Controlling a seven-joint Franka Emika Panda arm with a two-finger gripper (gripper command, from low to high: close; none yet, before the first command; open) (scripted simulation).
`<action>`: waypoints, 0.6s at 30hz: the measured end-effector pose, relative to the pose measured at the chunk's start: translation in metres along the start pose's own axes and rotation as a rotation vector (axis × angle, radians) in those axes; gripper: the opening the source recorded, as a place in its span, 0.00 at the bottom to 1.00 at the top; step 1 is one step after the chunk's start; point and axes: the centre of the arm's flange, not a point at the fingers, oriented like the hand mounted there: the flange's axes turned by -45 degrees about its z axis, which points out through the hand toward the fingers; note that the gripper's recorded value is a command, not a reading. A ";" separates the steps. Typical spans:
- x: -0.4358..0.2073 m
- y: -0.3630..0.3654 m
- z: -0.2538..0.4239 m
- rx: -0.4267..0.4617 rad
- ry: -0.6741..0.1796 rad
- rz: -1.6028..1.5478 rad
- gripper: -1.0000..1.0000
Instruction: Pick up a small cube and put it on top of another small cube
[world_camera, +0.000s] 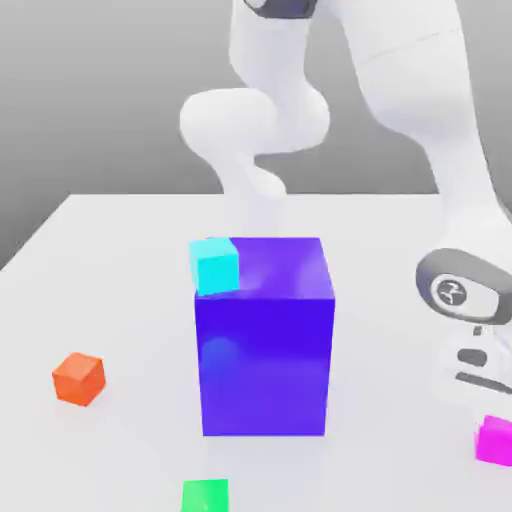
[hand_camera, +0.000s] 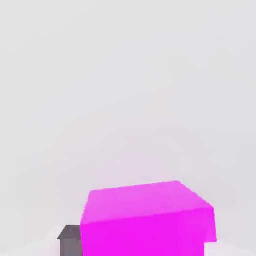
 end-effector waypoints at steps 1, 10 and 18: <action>0.002 0.002 -0.013 -0.002 0.001 0.009 0.00; 0.153 0.127 -0.042 -0.029 0.013 0.782 0.00; 0.245 0.271 -0.022 -0.003 0.004 1.471 1.00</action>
